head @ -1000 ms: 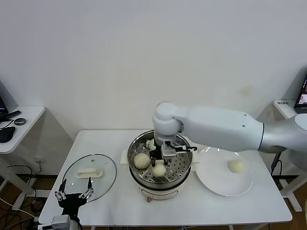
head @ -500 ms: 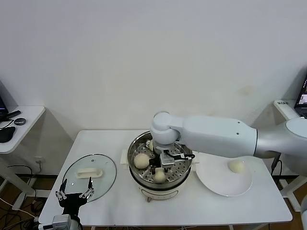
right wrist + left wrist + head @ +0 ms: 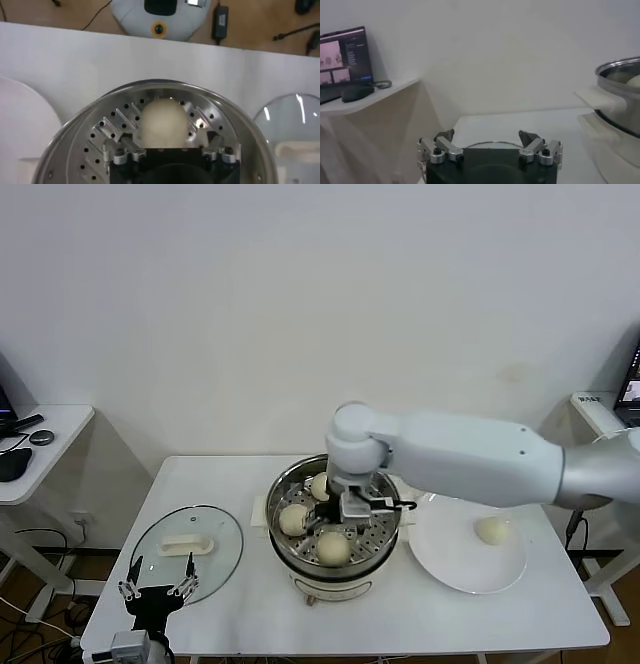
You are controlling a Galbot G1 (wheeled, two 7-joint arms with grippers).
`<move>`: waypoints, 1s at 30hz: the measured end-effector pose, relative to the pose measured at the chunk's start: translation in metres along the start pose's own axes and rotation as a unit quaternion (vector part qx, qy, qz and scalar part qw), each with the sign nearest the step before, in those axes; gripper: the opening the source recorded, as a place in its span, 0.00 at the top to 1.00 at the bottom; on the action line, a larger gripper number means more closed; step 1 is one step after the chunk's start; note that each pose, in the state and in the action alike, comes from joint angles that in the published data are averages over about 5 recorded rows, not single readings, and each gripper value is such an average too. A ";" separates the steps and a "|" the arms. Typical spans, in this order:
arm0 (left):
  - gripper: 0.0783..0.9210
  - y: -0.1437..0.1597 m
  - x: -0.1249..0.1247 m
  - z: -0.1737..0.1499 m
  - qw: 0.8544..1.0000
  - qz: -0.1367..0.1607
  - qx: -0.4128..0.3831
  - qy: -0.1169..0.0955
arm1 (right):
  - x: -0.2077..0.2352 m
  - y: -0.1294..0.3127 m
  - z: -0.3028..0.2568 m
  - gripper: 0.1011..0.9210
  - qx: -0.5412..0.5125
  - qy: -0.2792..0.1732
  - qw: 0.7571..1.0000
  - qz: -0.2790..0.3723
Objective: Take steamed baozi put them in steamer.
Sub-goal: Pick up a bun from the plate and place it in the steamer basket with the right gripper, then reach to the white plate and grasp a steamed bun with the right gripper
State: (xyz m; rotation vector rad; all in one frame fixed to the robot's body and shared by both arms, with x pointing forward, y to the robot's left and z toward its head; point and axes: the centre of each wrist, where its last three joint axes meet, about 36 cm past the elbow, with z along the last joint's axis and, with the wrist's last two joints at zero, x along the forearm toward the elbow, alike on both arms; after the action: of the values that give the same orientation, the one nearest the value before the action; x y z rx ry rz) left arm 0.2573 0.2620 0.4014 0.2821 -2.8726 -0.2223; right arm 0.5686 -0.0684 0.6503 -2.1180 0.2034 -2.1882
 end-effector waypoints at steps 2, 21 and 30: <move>0.12 0.000 0.000 0.000 1.000 0.001 0.000 0.000 | 0.017 0.012 0.007 0.12 -0.033 0.007 0.999 0.013; 0.12 0.002 0.002 0.002 1.000 0.013 -0.006 0.006 | 0.087 0.234 0.067 0.12 -0.546 0.027 0.832 0.096; 0.12 0.006 0.006 0.005 1.000 0.018 -0.005 0.018 | 0.029 0.322 0.069 0.12 -0.640 0.066 0.764 0.051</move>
State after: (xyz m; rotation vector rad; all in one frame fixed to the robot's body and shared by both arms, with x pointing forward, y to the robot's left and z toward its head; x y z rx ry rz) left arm 0.2492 0.2668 0.3989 0.2304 -2.8374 -0.2215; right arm 0.6271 -0.3932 0.6304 -2.1460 2.3141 -2.3185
